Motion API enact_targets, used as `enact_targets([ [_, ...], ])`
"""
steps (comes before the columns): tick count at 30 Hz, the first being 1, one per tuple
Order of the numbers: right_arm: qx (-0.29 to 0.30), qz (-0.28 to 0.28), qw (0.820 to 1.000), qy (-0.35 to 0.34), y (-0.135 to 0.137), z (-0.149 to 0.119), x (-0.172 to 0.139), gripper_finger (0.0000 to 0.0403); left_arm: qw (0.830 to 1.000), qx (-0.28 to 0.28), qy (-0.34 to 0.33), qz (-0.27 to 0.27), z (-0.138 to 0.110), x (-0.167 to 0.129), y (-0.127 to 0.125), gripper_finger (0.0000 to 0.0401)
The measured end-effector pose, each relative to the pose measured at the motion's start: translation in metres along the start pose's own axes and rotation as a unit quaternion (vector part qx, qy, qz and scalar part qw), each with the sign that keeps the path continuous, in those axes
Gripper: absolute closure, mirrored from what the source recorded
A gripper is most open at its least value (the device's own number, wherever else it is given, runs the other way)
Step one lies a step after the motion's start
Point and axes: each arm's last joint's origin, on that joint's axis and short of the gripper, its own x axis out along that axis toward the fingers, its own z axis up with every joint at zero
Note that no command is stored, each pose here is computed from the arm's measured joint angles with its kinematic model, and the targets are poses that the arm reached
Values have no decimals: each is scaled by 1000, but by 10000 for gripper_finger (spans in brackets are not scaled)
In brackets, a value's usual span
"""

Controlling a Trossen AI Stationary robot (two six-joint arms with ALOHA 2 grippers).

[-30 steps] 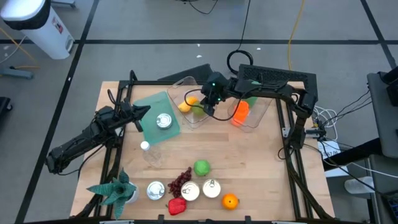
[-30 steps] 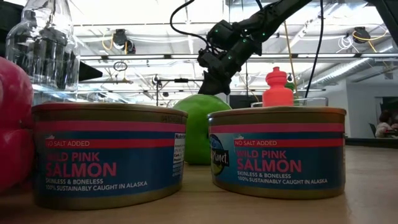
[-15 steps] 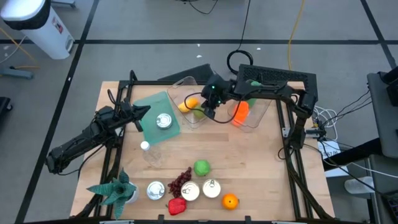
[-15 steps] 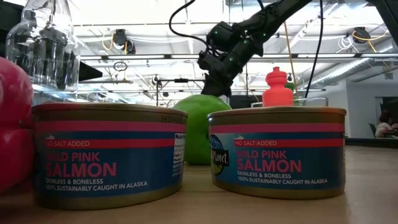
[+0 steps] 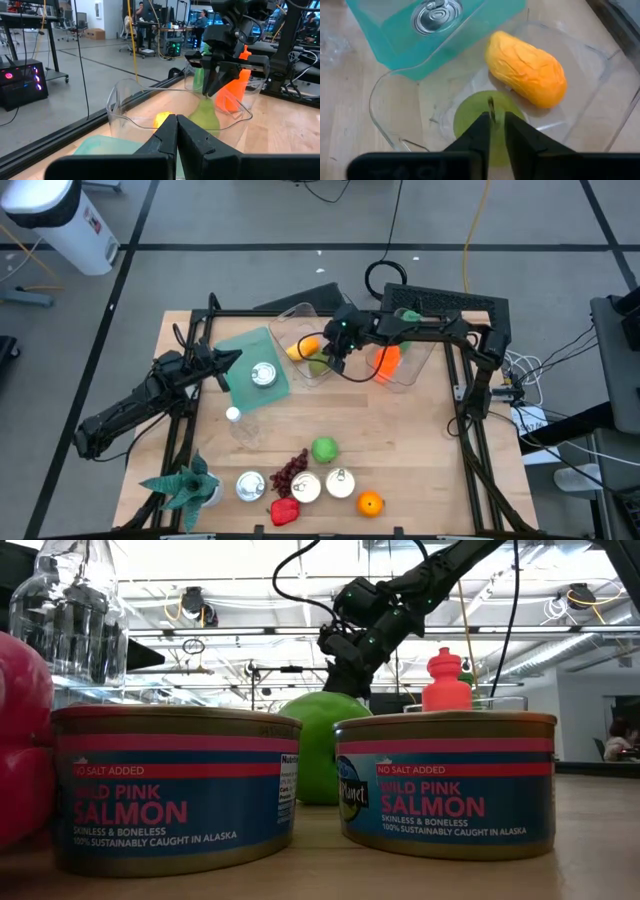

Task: Pick & Place Food Item
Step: Put the green pear into the left transparent bin, then stack the blue tuna can on the green tuna can in the green bin

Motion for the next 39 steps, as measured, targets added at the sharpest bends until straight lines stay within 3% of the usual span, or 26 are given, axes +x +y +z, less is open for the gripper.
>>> enact_targets([
  [8,2,0,1000,-13,3,4,-4,260,1000,0,0,0,0,0,0,387],
  [14,-12,1,998,-54,10,18,-32,221,1000,1,0,0,0,0,0,386],
  [20,-51,11,990,-131,35,40,-93,213,1000,0,1,0,0,0,0,386],
  [26,-108,25,969,-219,71,45,-185,249,1000,-1,2,-4,0,0,0,387],
  [30,-97,-21,971,-218,86,20,-232,282,1000,-3,2,-5,0,0,0,386],
  [33,-71,-53,974,-207,91,-11,-251,308,1000,-7,2,-5,0,0,0,386],
  [39,-14,1,975,-221,96,-87,-243,357,1000,-10,2,-5,0,0,0,387],
])
